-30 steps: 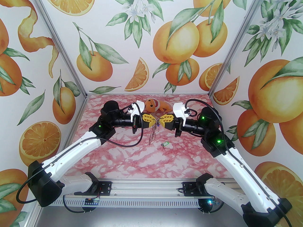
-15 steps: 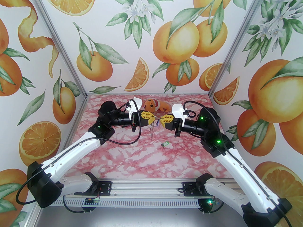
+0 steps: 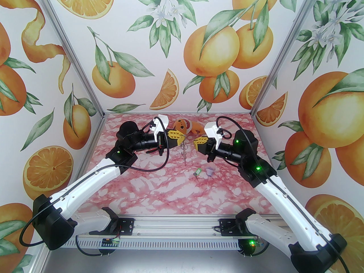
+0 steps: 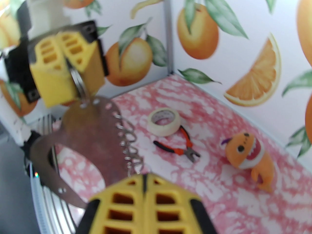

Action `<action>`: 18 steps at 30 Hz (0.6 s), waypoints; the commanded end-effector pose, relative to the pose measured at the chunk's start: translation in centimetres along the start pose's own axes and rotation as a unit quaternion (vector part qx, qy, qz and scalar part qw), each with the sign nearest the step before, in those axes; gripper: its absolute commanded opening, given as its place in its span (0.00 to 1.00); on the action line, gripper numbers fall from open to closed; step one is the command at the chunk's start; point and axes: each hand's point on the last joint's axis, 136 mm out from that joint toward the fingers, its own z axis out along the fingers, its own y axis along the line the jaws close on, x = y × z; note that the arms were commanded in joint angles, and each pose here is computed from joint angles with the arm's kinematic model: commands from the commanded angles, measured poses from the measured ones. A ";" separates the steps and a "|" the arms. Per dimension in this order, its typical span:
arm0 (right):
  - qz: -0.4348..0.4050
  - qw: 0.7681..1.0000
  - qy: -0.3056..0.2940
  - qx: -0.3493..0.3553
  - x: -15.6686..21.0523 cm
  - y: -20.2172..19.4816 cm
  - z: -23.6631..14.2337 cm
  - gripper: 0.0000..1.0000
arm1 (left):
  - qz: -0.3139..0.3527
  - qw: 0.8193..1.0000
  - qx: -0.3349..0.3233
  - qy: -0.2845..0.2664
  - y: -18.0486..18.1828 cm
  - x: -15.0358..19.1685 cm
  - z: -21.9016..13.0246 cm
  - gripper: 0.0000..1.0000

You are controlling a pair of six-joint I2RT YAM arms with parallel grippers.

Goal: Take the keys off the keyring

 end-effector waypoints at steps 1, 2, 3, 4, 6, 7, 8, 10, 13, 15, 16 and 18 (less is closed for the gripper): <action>0.105 0.987 0.016 0.119 2.6 -4.4 -0.2 0.00 | -0.061 0.992 -0.111 0.032 4.7 4.3 -1.2 0.00; 0.123 0.980 0.017 0.153 3.5 -5.6 -0.6 0.00 | -0.076 0.988 -0.129 0.036 5.5 5.4 -1.4 0.00; 0.144 0.971 0.016 0.191 4.5 -7.0 -1.3 0.00 | -0.091 0.983 -0.155 0.044 6.5 6.7 -1.8 0.00; 0.163 0.961 0.013 0.221 5.3 -8.1 -1.9 0.02 | -0.100 0.979 -0.169 0.050 7.1 7.9 -1.9 0.00; 0.202 0.942 0.005 0.266 7.1 -10.1 -3.1 0.08 | -0.139 0.969 -0.197 0.053 8.6 10.5 -2.4 0.00; 0.223 0.933 0.005 0.283 8.0 -10.9 -3.6 0.09 | -0.152 0.966 -0.202 0.054 9.0 11.4 -2.6 0.00; 0.244 0.925 0.004 0.292 9.0 -11.7 -3.8 0.13 | -0.165 0.963 -0.206 0.055 9.4 12.6 -2.7 0.00; 0.278 0.909 0.011 0.310 10.9 -12.9 -4.2 0.25 | -0.193 0.955 -0.221 0.053 10.2 14.8 -2.9 0.00; 0.322 0.886 0.027 0.334 14.0 -14.7 -4.4 0.34 | -0.230 0.943 -0.231 0.071 11.4 18.1 -2.8 0.00; 0.337 0.871 0.046 0.355 16.1 -15.8 -4.6 0.40 | -0.252 0.933 -0.240 0.084 12.0 19.9 -2.9 0.00; 0.340 0.866 0.053 0.363 16.7 -16.2 -4.7 0.42 | -0.257 0.930 -0.246 0.089 12.1 20.6 -3.0 0.00; 0.345 0.853 0.064 0.387 17.9 -17.2 -5.2 0.48 | -0.272 0.920 -0.263 0.103 12.2 22.3 -3.8 0.00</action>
